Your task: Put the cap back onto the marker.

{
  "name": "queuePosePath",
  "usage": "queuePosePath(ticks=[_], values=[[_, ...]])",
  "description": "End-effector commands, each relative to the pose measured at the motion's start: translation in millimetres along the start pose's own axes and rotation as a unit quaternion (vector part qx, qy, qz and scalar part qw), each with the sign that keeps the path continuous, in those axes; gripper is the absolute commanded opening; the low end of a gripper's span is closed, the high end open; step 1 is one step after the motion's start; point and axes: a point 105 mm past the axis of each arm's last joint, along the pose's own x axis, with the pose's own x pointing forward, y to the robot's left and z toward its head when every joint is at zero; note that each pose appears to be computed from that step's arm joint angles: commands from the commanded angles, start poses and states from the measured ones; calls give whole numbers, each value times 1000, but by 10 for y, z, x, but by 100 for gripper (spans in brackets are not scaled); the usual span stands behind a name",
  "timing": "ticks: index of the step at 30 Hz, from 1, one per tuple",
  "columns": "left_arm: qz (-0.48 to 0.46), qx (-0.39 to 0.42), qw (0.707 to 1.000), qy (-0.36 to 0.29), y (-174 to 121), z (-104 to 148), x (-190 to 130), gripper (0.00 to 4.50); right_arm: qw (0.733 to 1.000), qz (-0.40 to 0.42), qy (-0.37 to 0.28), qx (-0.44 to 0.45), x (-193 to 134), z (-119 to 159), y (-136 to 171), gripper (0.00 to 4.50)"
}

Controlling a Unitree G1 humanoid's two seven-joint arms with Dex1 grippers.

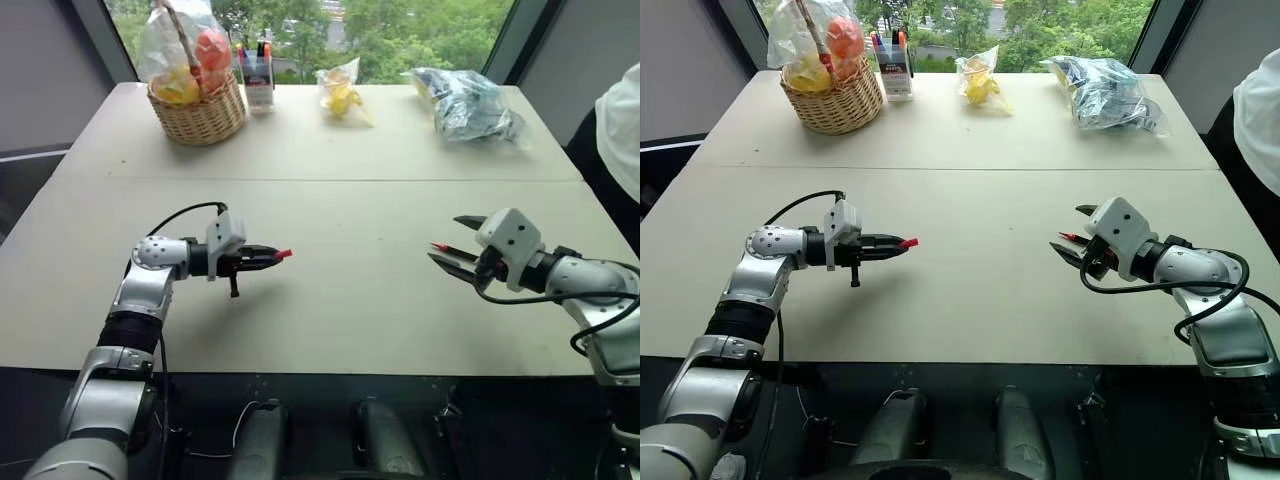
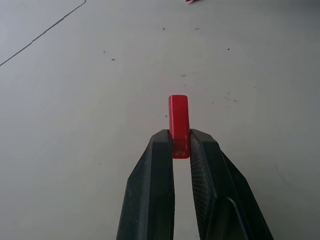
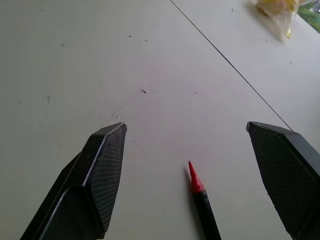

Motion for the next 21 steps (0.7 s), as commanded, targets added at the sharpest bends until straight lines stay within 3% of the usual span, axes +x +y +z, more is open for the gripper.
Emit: queuePosePath(ticks=[1,9,17,21], values=[[7,50,999,-9,4,198,-115,39,1000,-5,5,-7,-13,-109,-163,398],[44,54,998,-4,-16,268,-276,39,998,31,55,19,39,-554,-315,398],[67,49,997,3,-66,263,-359,39,993,49,83,61,142,-804,-421,398],[77,51,996,8,-70,274,-410,39,986,61,98,124,207,-928,-397,398]])
